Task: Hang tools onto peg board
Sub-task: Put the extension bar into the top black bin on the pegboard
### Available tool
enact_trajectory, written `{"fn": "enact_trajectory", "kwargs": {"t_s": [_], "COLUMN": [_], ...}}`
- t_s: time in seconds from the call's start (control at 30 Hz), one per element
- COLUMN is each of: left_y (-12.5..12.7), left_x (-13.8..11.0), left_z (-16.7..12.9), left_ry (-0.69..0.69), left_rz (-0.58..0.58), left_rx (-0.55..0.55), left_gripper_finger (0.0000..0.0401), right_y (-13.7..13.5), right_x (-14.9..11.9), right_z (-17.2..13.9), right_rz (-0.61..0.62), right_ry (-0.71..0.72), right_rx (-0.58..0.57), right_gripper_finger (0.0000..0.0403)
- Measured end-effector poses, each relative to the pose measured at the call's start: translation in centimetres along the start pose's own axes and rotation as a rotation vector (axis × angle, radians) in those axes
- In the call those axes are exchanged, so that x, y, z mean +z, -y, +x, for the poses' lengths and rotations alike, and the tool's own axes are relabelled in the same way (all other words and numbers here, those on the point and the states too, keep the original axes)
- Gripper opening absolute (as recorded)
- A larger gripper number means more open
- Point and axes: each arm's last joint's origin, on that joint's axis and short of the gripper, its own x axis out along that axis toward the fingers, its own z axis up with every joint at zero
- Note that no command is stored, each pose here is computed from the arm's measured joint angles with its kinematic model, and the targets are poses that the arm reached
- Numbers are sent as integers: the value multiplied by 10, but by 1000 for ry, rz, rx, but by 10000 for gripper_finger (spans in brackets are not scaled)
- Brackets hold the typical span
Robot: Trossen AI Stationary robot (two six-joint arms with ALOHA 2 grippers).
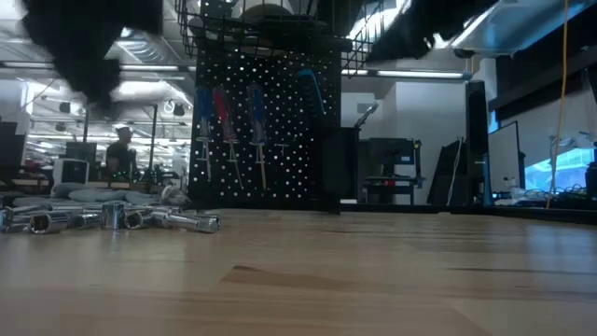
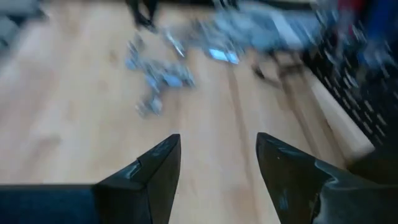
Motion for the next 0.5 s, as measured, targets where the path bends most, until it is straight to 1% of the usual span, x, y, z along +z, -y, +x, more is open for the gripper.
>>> {"fn": "enact_trajectory", "kwargs": {"t_s": [0.1,0.2,0.27,0.33,0.4,0.5], "left_y": [8,17,23,28,33,38], "left_x": [10,21,29,36,41,47], "left_z": [-13,-18,-17,-15,-16,-16], "left_ry": [210,383,478,562,629,693], "left_rz": [32,88,127,152,178,222], "left_rx": [-60,-94,-95,-85,-90,-101], "left_gripper_finger": [56,56,54,54,56,57], "right_y": [-12,-19,-22,-25,-27,-30], "right_x": [11,18,22,22,22,21], "right_z": [7,22,35,47,59,69], "right_rz": [-1,3,13,20,35,70], "right_ry": [136,255,334,404,464,544], "right_rx": [71,136,175,210,216,224], "right_gripper_finger": [215,215,215,215,215,215]}}
